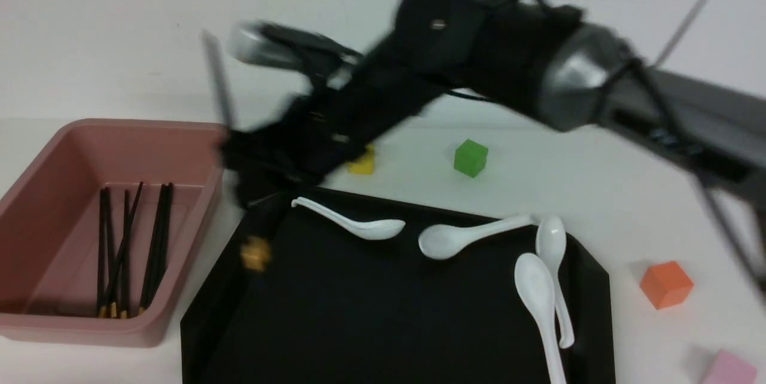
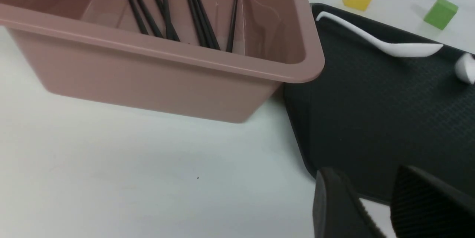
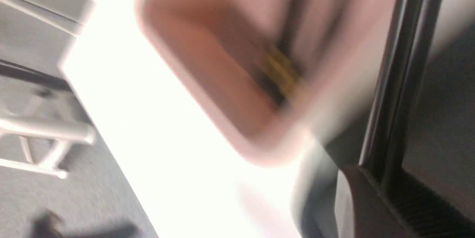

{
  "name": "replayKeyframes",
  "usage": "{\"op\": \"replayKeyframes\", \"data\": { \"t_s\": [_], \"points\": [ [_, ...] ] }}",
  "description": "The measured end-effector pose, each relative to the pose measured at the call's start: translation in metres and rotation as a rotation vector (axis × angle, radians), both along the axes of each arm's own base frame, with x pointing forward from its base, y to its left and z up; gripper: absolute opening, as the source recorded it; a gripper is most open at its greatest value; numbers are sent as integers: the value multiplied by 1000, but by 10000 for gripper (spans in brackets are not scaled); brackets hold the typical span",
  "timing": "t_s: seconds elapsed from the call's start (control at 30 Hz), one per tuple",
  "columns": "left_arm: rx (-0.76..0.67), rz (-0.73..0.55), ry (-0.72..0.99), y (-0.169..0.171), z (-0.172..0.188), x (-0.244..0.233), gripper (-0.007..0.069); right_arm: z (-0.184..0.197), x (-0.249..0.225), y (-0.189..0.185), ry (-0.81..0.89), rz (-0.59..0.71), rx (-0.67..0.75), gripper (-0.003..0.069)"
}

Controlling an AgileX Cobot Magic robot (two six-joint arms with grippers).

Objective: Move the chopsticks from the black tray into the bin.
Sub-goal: Use the right arm to put the chopsticks into the lunch box

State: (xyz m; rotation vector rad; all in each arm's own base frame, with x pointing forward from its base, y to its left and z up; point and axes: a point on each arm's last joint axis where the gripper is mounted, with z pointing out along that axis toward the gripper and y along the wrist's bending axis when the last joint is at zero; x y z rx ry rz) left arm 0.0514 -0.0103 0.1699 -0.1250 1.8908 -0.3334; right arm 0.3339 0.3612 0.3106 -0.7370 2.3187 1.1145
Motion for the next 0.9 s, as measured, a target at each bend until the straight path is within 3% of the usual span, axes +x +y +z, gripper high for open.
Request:
{"op": "replayKeyframes", "data": {
  "t_s": [0.2,0.27,0.4,0.53,0.73,0.9],
  "points": [
    [0,0,0,0,0,0,238,-17,-4,62,-268,62,121,127],
    [0,0,0,0,0,0,238,-39,-8,86,-404,57,132,127],
    [0,0,0,0,0,0,238,-68,-14,110,-506,9,133,138],
    [0,0,0,0,0,0,238,-85,-13,117,-535,-33,127,195],
    [0,0,0,0,0,0,238,-84,-16,116,-517,9,118,305],
    [0,0,0,0,0,0,238,-66,-22,107,-432,119,109,279]
  ]
}}
